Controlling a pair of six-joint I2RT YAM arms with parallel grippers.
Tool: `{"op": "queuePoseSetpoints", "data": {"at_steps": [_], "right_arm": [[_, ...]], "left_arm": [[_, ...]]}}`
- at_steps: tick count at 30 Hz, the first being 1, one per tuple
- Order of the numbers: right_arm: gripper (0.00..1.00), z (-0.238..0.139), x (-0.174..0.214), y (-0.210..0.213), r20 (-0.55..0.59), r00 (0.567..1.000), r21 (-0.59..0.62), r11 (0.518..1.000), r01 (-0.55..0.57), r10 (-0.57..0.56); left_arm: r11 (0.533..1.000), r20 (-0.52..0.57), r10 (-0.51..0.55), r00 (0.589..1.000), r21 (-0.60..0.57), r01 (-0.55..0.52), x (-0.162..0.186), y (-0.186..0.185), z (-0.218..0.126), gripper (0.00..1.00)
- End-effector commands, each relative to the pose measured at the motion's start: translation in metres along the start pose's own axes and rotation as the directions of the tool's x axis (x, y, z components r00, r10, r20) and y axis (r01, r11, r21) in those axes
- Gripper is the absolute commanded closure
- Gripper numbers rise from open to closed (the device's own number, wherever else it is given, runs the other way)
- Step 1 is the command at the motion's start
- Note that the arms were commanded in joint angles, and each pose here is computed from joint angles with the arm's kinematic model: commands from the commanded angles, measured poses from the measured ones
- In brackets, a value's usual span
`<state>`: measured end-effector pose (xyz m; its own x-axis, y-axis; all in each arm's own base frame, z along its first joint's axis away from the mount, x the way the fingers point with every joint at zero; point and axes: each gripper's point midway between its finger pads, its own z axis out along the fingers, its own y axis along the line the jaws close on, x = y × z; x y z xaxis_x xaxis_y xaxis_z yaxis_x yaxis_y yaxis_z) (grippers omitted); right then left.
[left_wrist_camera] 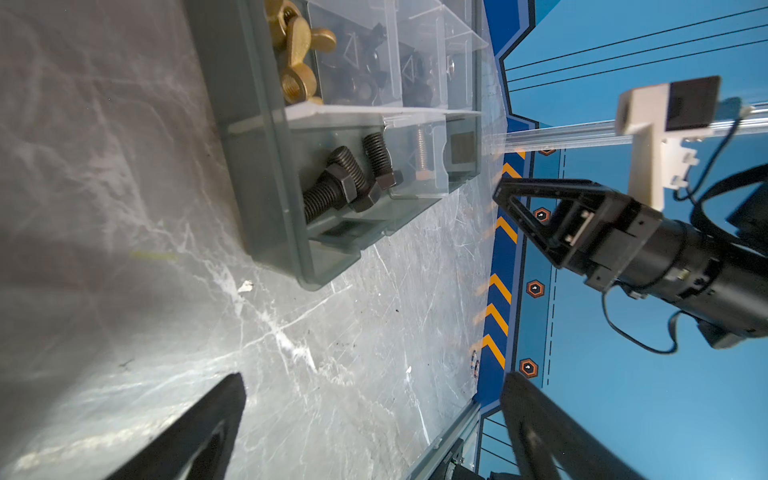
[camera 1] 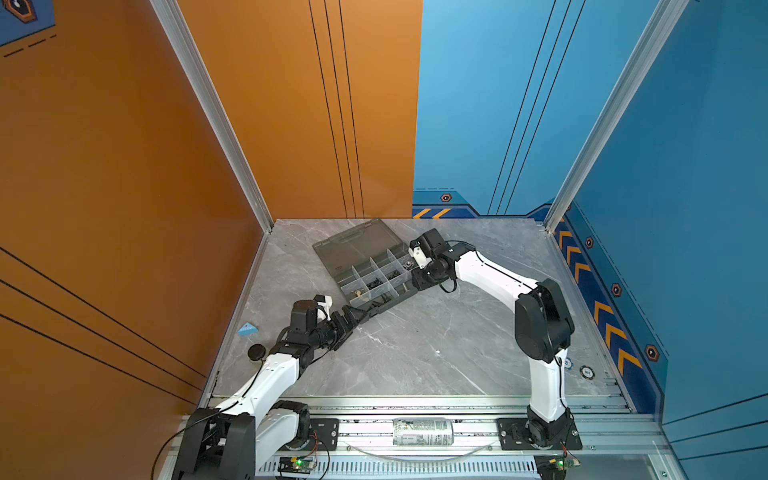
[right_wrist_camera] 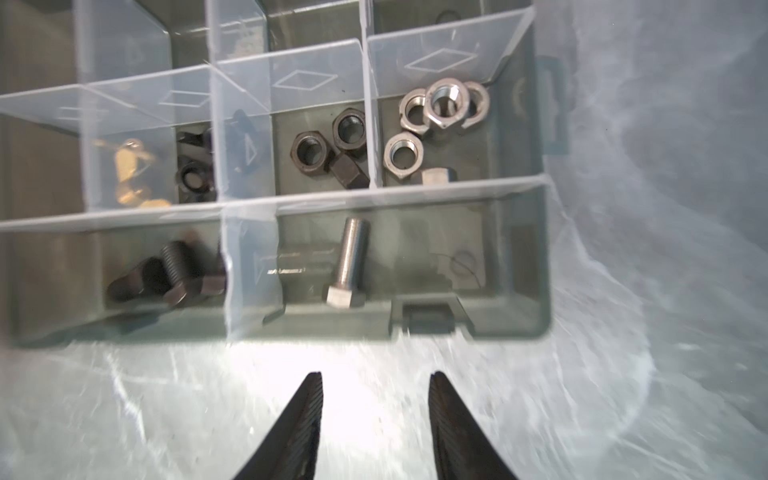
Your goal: Sort the screws and nuts into containers
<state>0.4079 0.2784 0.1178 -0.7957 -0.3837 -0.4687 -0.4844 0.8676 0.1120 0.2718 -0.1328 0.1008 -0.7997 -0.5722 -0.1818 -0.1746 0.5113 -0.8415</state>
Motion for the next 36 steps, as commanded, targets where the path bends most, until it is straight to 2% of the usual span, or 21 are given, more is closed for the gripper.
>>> {"op": "queuePoseSetpoints", "data": {"at_steps": [1, 9, 16, 23, 26, 31, 36], "right_arm": [[0.55, -0.027, 0.007, -0.015, 0.020, 0.999, 0.049, 0.998, 0.034, -0.035], [0.53, -0.061, 0.034, -0.054, 0.036, 0.999, 0.123, 0.992, 0.014, -0.019], [0.51, -0.088, 0.058, -0.098, 0.103, 0.992, 0.163, 0.983, -0.089, 0.073], [0.51, -0.108, 0.080, -0.138, 0.210, 0.965, 0.187, 0.963, -0.195, 0.154], [0.50, -0.114, 0.089, -0.156, 0.255, 0.948, 0.209, 0.947, -0.244, 0.188], [0.50, -0.123, 0.095, -0.185, 0.353, 0.903, 0.227, 0.913, -0.338, 0.247], [0.49, -0.127, 0.104, -0.207, 0.428, 0.859, 0.232, 0.884, -0.406, 0.281]], "left_arm": [[0.999, 0.004, 0.040, 0.999, 0.007, -0.040, -0.006, -0.010, -0.005, 0.02], [0.998, 0.017, 0.068, 0.998, 0.008, -0.068, -0.015, -0.019, -0.005, 0.02], [0.994, 0.045, 0.112, 0.993, -0.005, -0.112, -0.030, -0.028, -0.005, 0.02], [0.982, 0.106, 0.177, 0.979, -0.080, -0.169, -0.047, -0.029, -0.009, 0.02], [0.969, 0.161, 0.227, 0.960, -0.136, -0.206, -0.057, -0.025, -0.016, 0.02], [0.931, 0.261, 0.337, 0.905, -0.237, -0.279, -0.073, -0.024, -0.037, 0.02], [0.879, 0.277, 0.436, 0.856, -0.335, -0.339, -0.084, -0.022, -0.051, 0.02]]}}
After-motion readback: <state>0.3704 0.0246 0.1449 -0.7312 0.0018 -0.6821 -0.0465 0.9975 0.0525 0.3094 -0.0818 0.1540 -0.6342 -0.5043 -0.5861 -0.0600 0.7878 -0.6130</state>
